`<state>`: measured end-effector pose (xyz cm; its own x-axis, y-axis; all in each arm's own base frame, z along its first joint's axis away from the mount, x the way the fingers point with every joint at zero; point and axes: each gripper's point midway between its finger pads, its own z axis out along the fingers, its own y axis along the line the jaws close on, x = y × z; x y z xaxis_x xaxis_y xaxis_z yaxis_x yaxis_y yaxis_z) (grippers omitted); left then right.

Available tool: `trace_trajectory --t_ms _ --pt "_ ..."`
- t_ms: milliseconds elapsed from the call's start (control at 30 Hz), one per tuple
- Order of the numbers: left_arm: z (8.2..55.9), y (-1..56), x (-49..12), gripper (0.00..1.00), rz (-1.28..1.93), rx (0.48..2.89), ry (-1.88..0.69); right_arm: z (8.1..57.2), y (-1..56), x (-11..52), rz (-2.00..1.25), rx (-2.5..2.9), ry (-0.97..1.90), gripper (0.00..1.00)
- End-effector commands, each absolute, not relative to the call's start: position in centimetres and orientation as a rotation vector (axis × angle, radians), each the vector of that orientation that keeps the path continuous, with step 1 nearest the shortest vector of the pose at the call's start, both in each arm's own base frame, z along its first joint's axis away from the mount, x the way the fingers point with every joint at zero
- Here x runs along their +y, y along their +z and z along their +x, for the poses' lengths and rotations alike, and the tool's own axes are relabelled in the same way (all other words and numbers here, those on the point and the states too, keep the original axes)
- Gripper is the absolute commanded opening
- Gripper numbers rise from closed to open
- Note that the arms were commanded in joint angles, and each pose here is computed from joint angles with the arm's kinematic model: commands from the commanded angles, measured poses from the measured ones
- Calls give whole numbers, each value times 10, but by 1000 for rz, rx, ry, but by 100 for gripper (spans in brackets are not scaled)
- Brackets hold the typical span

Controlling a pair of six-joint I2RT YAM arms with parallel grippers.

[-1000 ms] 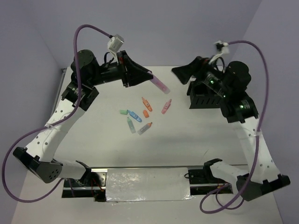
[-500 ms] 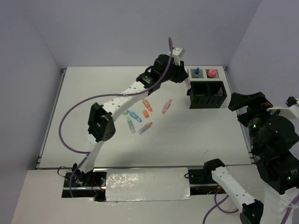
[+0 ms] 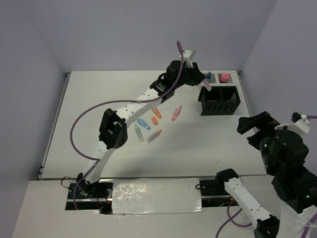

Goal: Sort the stationery into containers
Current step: Place the pen in the storage box, then pick up the pen from the center of the board.

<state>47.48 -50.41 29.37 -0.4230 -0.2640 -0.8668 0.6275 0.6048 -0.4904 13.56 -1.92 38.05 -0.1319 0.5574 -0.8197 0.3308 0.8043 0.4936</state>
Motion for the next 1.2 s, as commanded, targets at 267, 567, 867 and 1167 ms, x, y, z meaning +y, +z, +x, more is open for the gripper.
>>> trace_trajectory --t_ms 267,567,867,1167 --pt "477 306 -527 8 238 1640 -1090 130 382 -13 655 1761 262 100" --pt "473 284 -536 55 263 1694 -1130 144 382 -3 603 1776 281 100" --pt "463 387 -489 99 235 1573 -1089 187 373 19 505 1802 306 100" --pt "400 365 -229 99 -43 1988 -488 309 333 97 315 1756 552 100"
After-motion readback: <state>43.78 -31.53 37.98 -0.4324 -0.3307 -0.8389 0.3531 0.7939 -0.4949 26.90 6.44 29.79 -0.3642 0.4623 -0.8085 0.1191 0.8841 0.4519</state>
